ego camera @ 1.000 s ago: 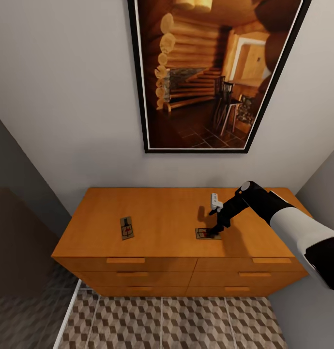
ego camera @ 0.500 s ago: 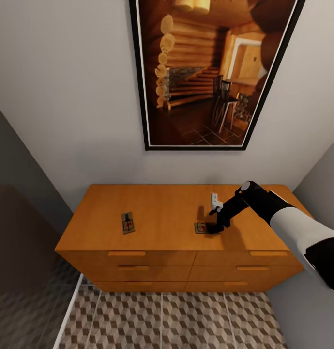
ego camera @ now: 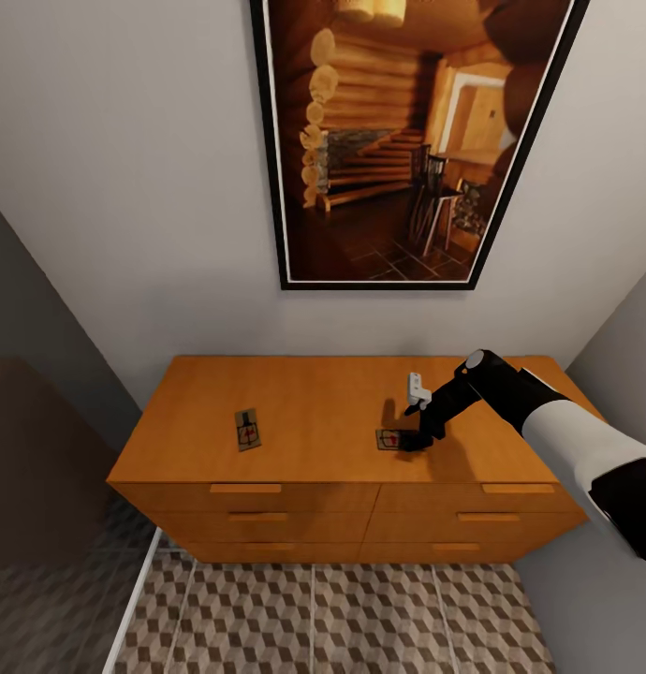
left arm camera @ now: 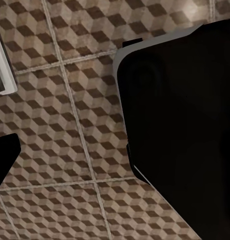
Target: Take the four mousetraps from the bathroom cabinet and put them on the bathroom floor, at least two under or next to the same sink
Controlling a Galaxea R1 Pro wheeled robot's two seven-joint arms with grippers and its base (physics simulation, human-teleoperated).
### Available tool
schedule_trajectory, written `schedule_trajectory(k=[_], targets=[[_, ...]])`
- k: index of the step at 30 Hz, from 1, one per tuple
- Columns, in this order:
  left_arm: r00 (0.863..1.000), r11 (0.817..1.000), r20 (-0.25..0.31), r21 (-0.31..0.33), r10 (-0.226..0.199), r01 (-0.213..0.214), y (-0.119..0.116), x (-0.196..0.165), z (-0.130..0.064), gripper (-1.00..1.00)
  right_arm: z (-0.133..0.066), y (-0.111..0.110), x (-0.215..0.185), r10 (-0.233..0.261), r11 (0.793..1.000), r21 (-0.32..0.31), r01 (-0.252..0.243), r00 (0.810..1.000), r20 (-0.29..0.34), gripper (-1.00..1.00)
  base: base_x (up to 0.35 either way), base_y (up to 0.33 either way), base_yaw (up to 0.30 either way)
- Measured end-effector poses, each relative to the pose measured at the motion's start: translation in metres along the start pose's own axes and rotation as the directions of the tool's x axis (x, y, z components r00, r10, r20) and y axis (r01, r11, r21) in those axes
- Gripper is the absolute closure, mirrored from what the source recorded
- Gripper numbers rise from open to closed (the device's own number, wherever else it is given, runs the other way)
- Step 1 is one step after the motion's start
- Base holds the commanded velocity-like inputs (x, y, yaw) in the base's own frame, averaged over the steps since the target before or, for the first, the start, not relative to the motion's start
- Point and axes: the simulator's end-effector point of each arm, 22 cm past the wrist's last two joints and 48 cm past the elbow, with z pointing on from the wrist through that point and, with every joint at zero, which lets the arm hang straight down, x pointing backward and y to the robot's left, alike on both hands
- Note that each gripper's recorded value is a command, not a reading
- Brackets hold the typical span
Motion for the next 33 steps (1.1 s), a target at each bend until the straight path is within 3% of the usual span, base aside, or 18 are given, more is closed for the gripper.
schedule_trajectory(k=[6, 18, 33], targets=[[1.0, 1.0, 0.0, 0.0, 0.0, 0.0, 0.0, 0.0, 0.0, -1.0, 0.0, 0.0, 0.0, 0.001, 1.0, 0.001, -0.001, 1.0, 0.0, -1.0, 0.0, 0.0, 0.0], [1.0, 1.0, -0.001, 0.0, 0.0, 0.0, 0.0, 0.0, 0.0, -1.0, -0.001, -0.021, 0.0, 0.001, 0.996, 0.094, -0.001, 1.0, 0.0, -1.0, 0.0, 0.0, 0.0], [1.0, 1.0, -0.001, 0.0, 0.0, 0.0, 0.0, 0.001, 0.0, -1.0, -0.001, -0.023, 0.0, 0.001, 0.995, 0.104, -0.001, 1.0, 0.0, -1.0, 0.0, 0.0, 0.0]])
